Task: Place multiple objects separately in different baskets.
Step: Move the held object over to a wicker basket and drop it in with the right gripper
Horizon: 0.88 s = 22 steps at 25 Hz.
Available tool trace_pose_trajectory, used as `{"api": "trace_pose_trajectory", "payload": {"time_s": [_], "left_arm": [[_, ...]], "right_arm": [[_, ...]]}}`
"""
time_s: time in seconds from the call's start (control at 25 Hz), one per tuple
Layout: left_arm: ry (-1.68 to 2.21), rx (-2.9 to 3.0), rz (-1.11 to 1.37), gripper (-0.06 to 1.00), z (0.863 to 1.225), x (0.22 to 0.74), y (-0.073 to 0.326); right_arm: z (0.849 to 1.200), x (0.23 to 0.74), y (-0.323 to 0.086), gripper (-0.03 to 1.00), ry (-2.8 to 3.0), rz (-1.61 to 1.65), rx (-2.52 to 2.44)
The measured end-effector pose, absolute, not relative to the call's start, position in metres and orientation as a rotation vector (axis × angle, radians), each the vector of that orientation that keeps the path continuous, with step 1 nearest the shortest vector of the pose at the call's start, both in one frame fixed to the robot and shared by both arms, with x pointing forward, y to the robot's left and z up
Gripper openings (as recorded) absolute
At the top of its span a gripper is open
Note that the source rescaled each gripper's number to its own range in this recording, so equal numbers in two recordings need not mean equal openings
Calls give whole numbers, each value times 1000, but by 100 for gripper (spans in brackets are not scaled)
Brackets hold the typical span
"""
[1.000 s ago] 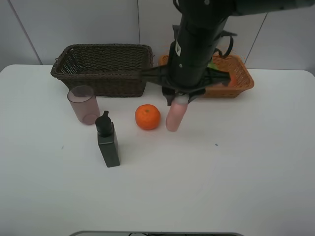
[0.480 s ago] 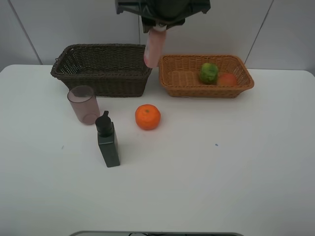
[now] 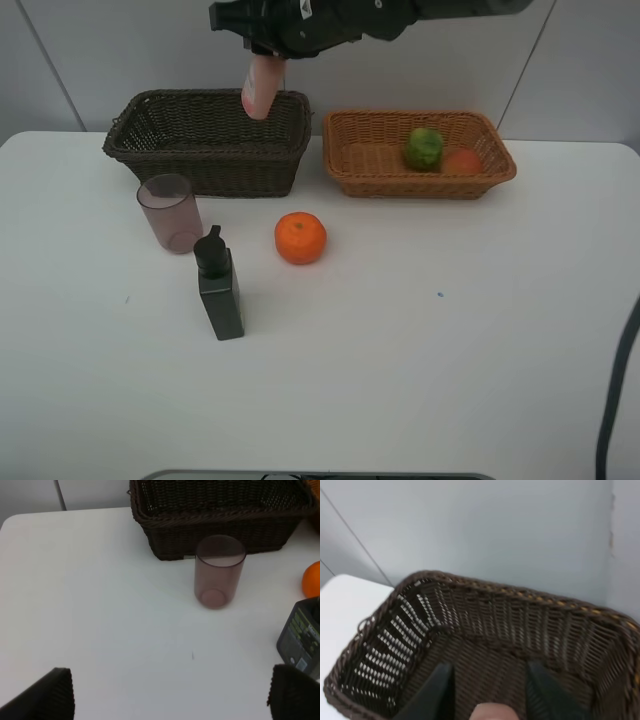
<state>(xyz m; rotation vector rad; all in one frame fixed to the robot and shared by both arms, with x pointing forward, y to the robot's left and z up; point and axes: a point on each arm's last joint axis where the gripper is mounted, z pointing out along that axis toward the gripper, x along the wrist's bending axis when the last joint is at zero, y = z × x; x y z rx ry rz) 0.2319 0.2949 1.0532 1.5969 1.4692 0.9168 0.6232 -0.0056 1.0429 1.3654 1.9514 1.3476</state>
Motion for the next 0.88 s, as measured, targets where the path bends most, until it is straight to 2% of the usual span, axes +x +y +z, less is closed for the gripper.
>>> {"api": "trace_pose_trajectory", "payload": {"time_s": [0.88], "left_arm": [[1469, 1597, 917, 100, 1053, 232, 295]], "right_arm": [[961, 688, 23, 0, 1963, 1349, 1263]]}}
